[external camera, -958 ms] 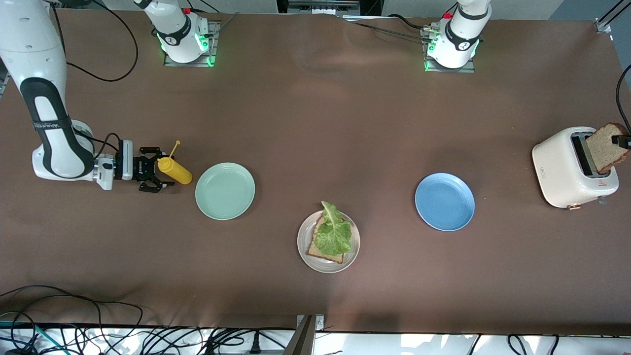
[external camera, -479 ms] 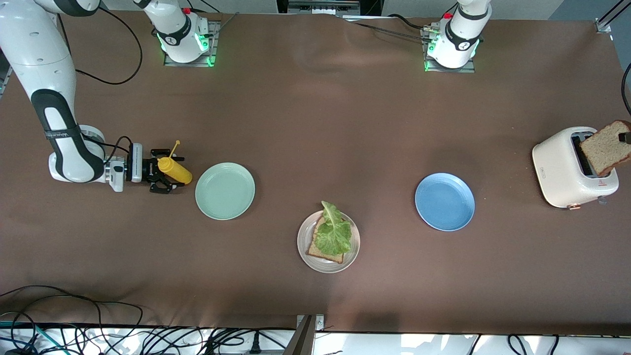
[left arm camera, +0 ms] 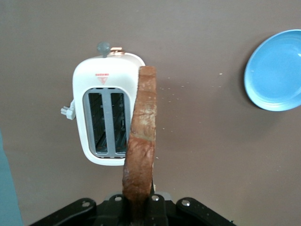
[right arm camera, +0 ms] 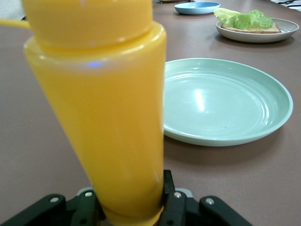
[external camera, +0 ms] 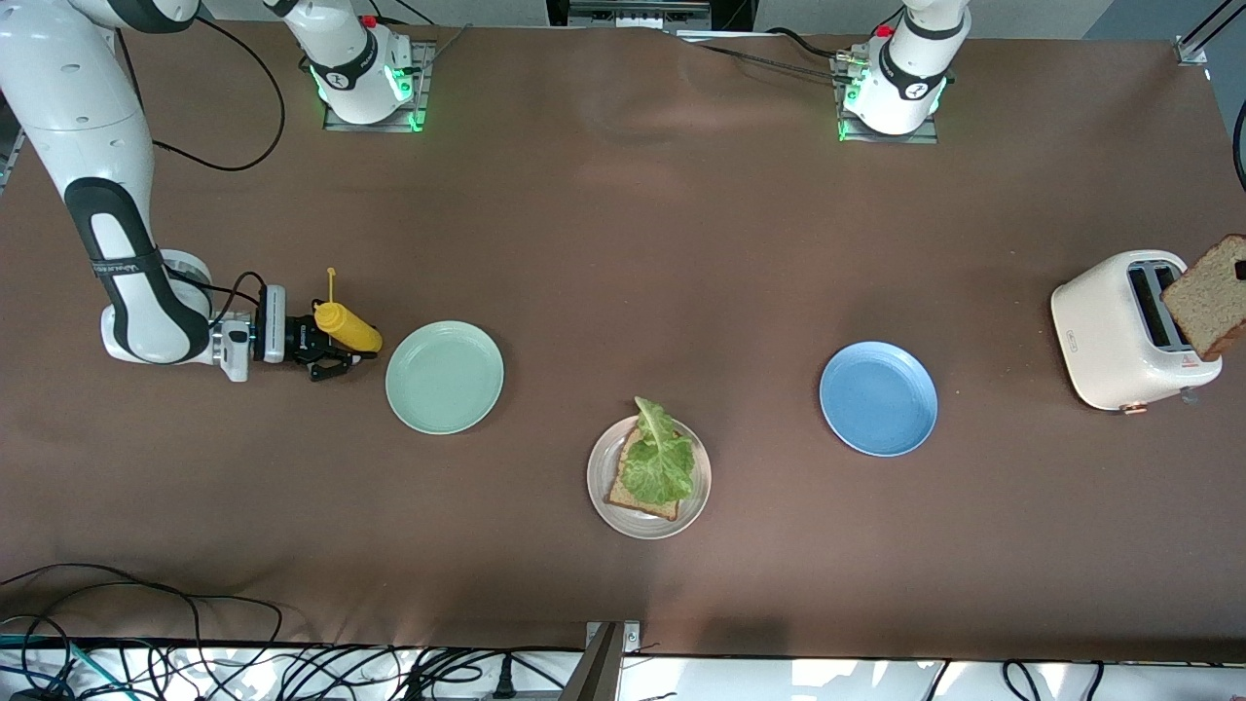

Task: Make sandwich on beige plate with both arms
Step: 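Close the right gripper on the bottle while the left gripper lifts bread, then lift the yellow bottle over the mint-green plate with the right gripper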

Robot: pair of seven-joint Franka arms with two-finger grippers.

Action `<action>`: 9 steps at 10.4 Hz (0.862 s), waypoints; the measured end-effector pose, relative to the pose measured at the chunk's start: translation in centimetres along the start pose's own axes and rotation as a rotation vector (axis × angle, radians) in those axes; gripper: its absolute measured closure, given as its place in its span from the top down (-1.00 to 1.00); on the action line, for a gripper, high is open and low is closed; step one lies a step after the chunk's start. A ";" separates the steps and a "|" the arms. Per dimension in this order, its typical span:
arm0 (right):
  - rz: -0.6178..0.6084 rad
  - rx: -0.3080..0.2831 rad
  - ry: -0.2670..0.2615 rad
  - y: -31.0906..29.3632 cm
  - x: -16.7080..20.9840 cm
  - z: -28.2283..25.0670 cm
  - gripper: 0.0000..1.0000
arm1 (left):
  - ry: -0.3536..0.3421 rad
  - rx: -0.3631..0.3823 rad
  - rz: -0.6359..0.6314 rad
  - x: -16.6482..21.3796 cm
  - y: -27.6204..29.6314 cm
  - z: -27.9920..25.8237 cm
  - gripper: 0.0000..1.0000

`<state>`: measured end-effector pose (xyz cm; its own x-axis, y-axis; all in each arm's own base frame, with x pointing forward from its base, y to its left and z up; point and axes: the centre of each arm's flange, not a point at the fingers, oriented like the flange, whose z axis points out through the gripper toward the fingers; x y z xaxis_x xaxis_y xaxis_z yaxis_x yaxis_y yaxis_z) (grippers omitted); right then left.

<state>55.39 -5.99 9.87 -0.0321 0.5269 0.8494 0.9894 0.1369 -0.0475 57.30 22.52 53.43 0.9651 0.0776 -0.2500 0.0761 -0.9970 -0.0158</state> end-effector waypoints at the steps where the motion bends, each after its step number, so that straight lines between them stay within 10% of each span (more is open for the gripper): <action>1: -0.016 -0.011 -0.018 0.6 0.5 -0.4 -0.11 | 0.010 0.005 0.022 -0.5 1.4 -1.2 -0.82; 9: 0.203 0.028 -0.518 9.0 22.0 2.4 -0.23 | 0.076 0.008 0.087 -2.6 6.1 -5.4 -0.82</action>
<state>63.30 8.88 26.82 0.0867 0.8874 0.4527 0.9791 0.0080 -0.2032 56.59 16.26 59.23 0.9842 -0.0099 -0.1769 -0.0109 -0.9999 -0.0048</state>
